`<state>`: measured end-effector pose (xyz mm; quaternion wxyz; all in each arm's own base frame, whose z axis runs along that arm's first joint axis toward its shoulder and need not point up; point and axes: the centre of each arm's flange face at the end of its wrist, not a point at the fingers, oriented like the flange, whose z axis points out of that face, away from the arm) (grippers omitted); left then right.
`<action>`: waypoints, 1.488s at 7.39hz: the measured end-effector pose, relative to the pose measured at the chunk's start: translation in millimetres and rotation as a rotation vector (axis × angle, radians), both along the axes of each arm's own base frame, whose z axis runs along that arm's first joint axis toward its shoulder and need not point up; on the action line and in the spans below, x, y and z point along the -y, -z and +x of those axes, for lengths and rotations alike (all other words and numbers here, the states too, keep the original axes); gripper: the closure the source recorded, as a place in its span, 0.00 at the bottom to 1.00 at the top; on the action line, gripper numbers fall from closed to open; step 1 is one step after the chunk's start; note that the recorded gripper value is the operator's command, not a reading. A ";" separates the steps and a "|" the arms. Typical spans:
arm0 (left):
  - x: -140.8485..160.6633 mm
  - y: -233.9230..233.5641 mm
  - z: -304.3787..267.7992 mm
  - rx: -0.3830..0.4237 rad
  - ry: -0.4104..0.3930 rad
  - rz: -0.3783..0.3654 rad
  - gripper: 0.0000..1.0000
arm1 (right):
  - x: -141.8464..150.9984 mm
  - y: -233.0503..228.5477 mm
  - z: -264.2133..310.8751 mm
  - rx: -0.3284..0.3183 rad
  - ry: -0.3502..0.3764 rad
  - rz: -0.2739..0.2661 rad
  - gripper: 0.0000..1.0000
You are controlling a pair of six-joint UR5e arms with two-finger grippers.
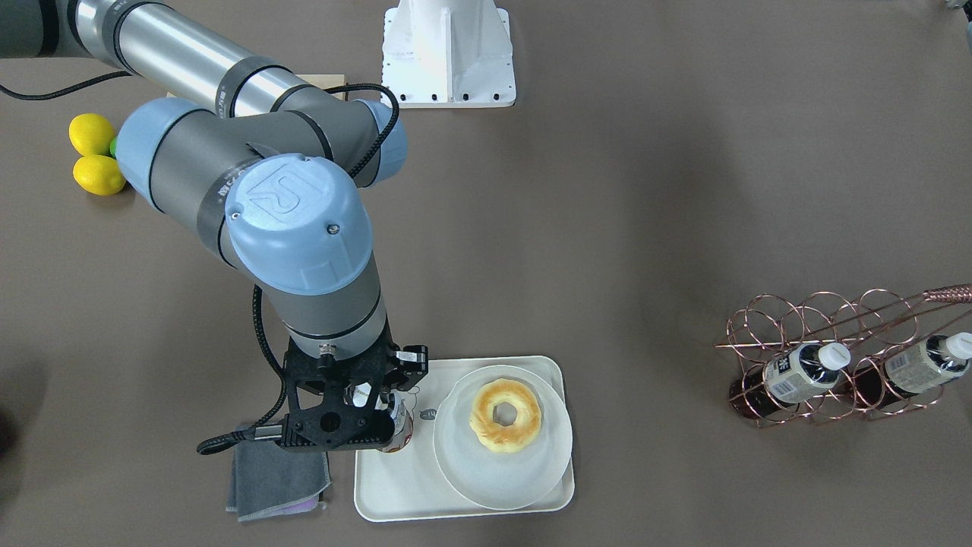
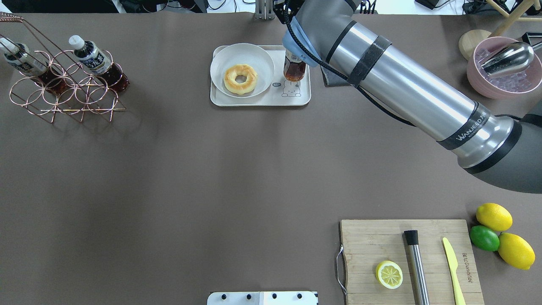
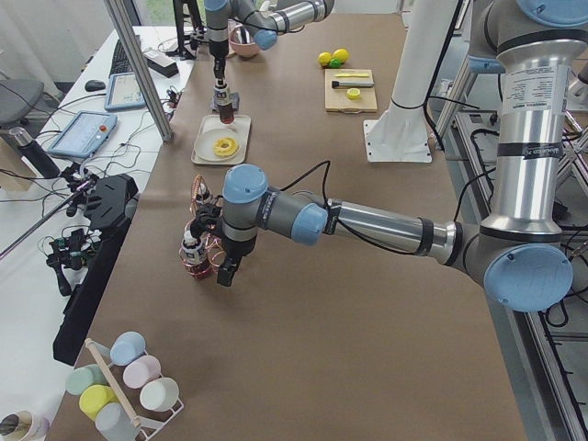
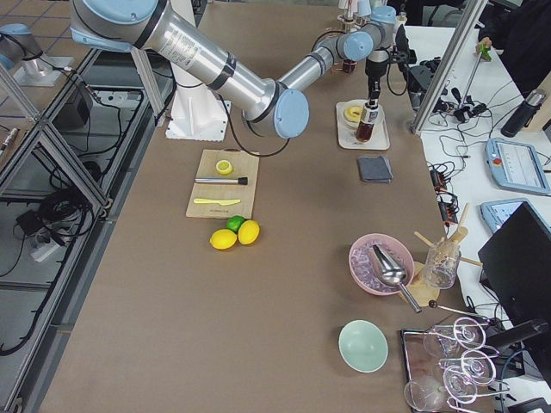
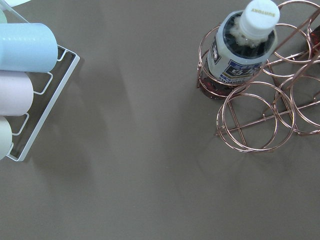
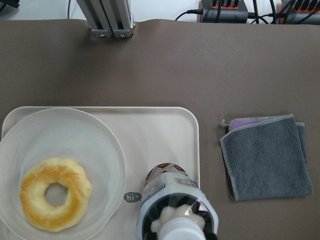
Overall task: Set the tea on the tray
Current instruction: 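Lower the bottle onto the white tray beside the donut bowl, release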
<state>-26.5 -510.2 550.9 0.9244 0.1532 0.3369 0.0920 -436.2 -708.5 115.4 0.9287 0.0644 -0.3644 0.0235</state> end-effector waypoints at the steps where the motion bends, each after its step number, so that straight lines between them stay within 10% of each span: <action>1: 1.2 1.2 0.1 -0.001 0.000 0.002 0.02 | -1.1 -6.1 -8.9 -0.006 0.004 0.008 1.00; 3: 4.1 3.0 0.5 -0.002 0.000 0.004 0.02 | -0.8 -13.4 -18.0 -0.008 0.006 0.018 0.01; 8: 7.0 4.6 1.2 -0.002 -0.001 0.008 0.02 | -8.8 -1.1 -8.3 0.011 -0.009 0.024 0.00; 11: 11.0 10.0 1.9 -0.004 -0.002 0.018 0.02 | -74.6 15.1 56.7 0.005 -0.012 0.005 0.00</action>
